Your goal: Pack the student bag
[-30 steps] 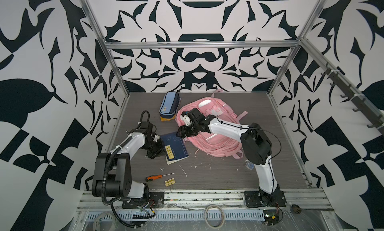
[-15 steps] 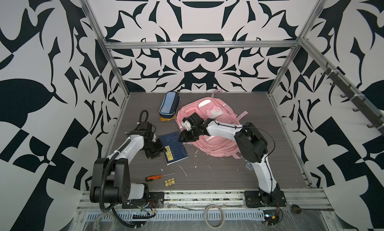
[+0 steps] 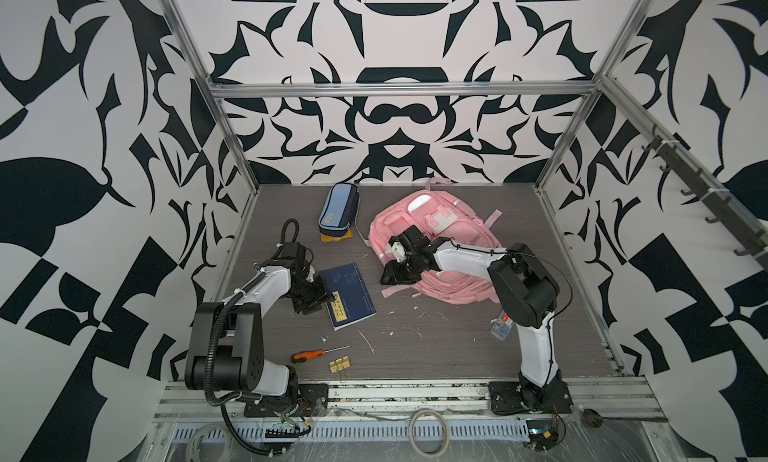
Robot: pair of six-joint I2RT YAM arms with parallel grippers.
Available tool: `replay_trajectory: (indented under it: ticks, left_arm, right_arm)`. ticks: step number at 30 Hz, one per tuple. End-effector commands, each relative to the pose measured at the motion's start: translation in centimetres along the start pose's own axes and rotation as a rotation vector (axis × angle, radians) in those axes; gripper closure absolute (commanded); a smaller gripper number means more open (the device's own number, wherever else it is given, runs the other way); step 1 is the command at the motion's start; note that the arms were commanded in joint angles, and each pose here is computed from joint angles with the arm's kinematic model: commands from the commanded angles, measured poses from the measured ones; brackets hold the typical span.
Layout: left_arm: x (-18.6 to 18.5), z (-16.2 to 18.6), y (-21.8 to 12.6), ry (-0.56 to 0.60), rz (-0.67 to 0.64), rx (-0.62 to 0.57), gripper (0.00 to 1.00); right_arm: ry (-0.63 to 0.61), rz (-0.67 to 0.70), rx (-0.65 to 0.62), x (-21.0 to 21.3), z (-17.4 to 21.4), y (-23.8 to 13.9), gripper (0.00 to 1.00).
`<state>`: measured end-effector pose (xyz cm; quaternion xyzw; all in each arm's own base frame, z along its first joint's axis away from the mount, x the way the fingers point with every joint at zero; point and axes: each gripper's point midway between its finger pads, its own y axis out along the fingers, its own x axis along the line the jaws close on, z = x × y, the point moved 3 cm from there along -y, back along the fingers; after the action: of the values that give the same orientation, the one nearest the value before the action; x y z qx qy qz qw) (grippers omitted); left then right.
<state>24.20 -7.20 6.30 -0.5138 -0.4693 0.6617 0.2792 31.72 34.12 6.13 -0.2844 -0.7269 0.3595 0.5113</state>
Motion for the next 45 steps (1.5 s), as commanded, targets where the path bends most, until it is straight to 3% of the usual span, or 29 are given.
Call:
replay_trajectory:
  ticks: [1, 9, 20, 28, 35, 45]
  left_arm:
    - [0.3, 0.6, 0.8, 0.003, 0.007, 0.034, 0.49]
    - [0.3, 0.1, 1.5, 0.002, 0.009, 0.046, 0.51]
    - [0.7, 0.6, 3.2, -0.042, 0.044, 0.083, 0.69]
    - [0.4, 0.6, 4.1, -0.053, 0.079, 0.088, 0.73]
    - [-1.0, -0.1, 4.2, -0.035, 0.142, 0.08, 0.73]
    - [-1.3, -0.4, 4.4, -0.031, 0.156, 0.084, 0.73]
  right_arm:
    - [-0.094, -0.013, 0.019, 3.2, -0.2, 0.1, 0.47]
    - [-0.026, -0.139, 0.032, 5.4, -0.9, 3.4, 0.47]
    - [0.065, -0.282, 0.089, 5.7, 0.6, 6.2, 0.47]
    - [0.066, -0.455, 0.073, 8.4, 0.6, 4.9, 0.55]
    - [0.011, -0.555, 0.068, 10.7, 1.1, 3.2, 0.55]
    - [-0.044, -0.581, 0.071, 11.4, 1.8, 1.3, 0.52]
